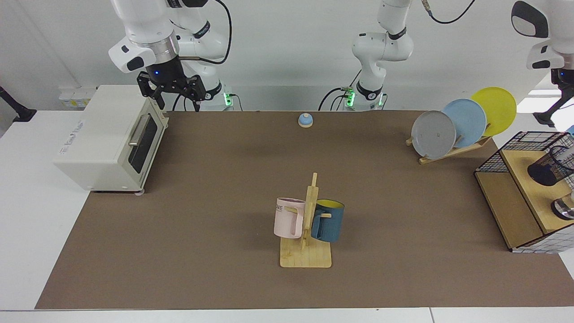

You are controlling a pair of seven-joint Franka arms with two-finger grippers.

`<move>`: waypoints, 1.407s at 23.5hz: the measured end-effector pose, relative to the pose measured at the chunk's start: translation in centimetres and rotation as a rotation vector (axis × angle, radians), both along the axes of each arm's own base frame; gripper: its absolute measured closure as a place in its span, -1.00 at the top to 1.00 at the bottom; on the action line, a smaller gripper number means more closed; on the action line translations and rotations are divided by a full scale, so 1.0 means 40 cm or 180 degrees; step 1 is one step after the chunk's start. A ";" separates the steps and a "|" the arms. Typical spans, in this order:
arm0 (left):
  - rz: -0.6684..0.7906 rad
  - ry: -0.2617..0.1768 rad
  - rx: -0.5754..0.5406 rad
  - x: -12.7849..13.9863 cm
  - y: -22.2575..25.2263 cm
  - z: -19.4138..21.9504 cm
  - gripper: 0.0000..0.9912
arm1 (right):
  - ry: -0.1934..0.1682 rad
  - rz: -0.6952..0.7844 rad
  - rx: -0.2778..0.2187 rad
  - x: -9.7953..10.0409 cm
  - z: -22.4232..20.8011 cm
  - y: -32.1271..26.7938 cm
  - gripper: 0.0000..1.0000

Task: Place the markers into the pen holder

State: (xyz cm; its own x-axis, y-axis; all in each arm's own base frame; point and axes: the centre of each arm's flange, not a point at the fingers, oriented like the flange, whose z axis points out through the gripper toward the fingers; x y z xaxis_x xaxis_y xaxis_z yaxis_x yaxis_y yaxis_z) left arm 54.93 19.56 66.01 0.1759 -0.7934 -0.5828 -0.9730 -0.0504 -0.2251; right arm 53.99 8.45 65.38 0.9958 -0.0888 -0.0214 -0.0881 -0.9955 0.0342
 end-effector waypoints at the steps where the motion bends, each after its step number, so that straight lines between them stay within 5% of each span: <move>1: 0.0082 -0.0025 -0.0046 -0.005 -0.022 0.008 0.87 | 0.0000 0.0000 0.0000 0.000 0.000 0.000 1.00; 13: 0.1590 -0.0488 -0.1117 -0.046 -0.271 -0.006 0.99 | 0.0000 0.0000 0.0000 0.000 0.000 0.000 1.00; 19: 0.2014 -0.0442 -0.1683 -0.061 -0.345 -0.014 1.00 | 0.0000 0.0000 0.0000 0.000 0.000 0.000 1.00; 23: 0.2079 -0.0462 -0.1750 -0.062 -0.373 -0.011 1.00 | 0.0000 0.0000 0.0000 0.000 0.000 0.000 1.00; 29: 0.2696 -0.0705 -0.1783 -0.063 -0.426 -0.012 1.00 | 0.0000 0.0000 0.0000 0.000 0.000 0.000 1.00; 33: 0.2906 -0.0643 -0.1931 -0.072 -0.491 -0.003 1.00 | 0.0000 0.0000 0.0000 0.000 0.000 0.000 1.00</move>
